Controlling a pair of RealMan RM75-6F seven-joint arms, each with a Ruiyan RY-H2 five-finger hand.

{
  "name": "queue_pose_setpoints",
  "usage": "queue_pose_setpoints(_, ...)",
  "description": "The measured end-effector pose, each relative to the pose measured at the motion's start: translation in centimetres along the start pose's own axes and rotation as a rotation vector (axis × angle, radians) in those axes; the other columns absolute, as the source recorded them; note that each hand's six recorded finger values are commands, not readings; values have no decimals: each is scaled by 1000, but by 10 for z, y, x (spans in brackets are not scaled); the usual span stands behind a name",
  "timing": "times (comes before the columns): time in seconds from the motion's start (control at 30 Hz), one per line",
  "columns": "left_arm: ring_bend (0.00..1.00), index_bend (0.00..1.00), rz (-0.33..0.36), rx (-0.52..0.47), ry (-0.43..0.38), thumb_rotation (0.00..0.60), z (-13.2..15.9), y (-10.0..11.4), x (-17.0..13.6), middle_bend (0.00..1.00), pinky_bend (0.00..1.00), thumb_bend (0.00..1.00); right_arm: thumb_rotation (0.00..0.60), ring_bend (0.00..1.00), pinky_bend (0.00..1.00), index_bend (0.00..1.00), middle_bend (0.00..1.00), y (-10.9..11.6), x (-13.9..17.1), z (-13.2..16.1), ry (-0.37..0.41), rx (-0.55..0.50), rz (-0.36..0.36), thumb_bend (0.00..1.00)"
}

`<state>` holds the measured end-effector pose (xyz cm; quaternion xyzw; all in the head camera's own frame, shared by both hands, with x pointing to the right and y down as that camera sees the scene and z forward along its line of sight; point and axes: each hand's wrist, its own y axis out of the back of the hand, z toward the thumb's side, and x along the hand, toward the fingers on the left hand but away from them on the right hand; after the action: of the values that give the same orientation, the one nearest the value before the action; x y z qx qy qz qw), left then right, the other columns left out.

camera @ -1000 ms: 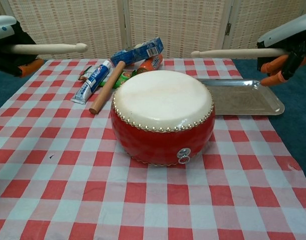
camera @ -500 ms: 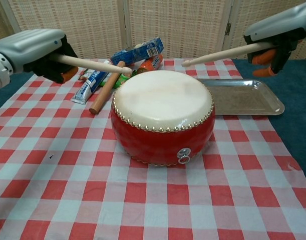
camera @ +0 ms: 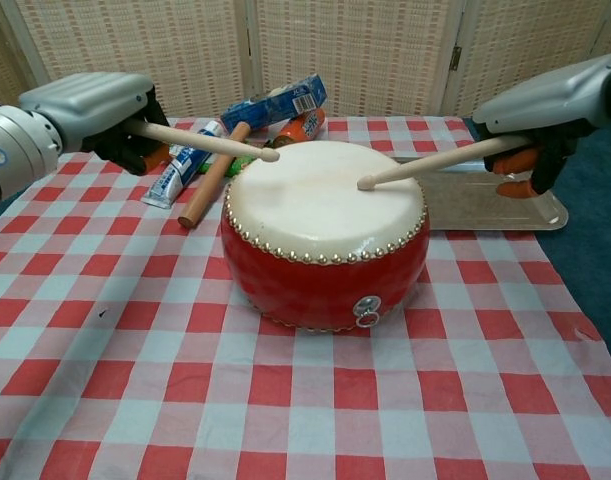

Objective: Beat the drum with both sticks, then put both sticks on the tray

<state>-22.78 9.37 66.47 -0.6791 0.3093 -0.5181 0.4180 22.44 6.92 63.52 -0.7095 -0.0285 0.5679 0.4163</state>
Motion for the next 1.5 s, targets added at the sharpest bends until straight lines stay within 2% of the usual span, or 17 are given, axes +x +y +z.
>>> queue_pose_setpoints(0.17, 1000, 1000, -31, 44, -5, 600, 10, -19, 3, 1000, 1000, 829, 600, 1000, 1000, 1000, 1000, 22, 3, 4, 9, -40, -95, 419)
queue_pose_setpoints(0.27, 1000, 1000, -52, 88, -5, 600, 13, -28, 3, 1000, 1000, 829, 600, 1000, 1000, 1000, 1000, 27, 5, 4, 18, -61, -116, 419)
queue_pose_setpoints(0.4, 1000, 1000, -35, 71, 14, 600, 10, -21, 5, 1000, 1000, 829, 600, 1000, 1000, 1000, 1000, 14, -1, 4, 18, -30, -66, 420)
queue_pose_setpoints(0.5, 1000, 1000, -1, 6, 27, 600, 4, -5, 4, 1000, 1000, 828, 600, 1000, 1000, 1000, 1000, -2, -7, 3, 11, 1, -12, 420)
queue_pose_setpoints(0.6, 1000, 1000, 11, -66, 32, 600, -1, 7, 3, 1000, 1000, 828, 600, 1000, 1000, 1000, 1000, -8, -12, 5, 2, 11, 2, 419)
queue_pose_setpoints(0.67, 1000, 1000, 2, -83, 31, 600, -4, 8, 2, 1000, 1000, 828, 600, 1000, 1000, 1000, 1000, -1, -12, 6, 1, -3, -31, 419)
queue_pose_setpoints(0.77, 1000, 1000, -32, -67, 22, 600, 1, -5, 2, 1000, 1000, 829, 600, 1000, 1000, 1000, 1000, 17, -6, 8, 12, -38, -100, 419)
queue_pose_setpoints(0.9, 1000, 1000, -73, 18, 12, 600, 5, -26, 2, 1000, 1000, 830, 600, 1000, 1000, 1000, 1000, 34, 4, 5, 21, -77, -165, 419)
queue_pose_setpoints(1.0, 1000, 1000, -64, 53, 13, 600, 6, -26, 2, 1000, 1000, 828, 600, 1000, 1000, 1000, 1000, 28, 3, 2, 19, -74, -142, 420)
queue_pose_setpoints(1.17, 1000, 1000, 23, -45, 32, 600, -2, 5, 1, 1000, 1000, 827, 600, 1000, 1000, 1000, 1000, -1, -10, 1, 14, -33, -44, 420)
queue_pose_setpoints(1.23, 1000, 1000, 45, -71, 31, 600, -5, 17, 0, 1000, 1000, 827, 600, 1000, 1000, 1000, 1000, -7, -15, 3, 12, -26, -30, 419)
queue_pose_setpoints(1.33, 1000, 1000, 31, -64, 26, 600, -4, 17, -1, 1000, 1000, 828, 600, 1000, 1000, 1000, 1000, 1, -14, 6, 14, -40, -67, 420)
queue_pose_setpoints(1.5, 1000, 1000, -41, -7, 28, 600, 0, -12, 0, 1000, 1000, 827, 600, 1000, 1000, 1000, 1000, 33, 1, 4, 29, -99, -184, 420)
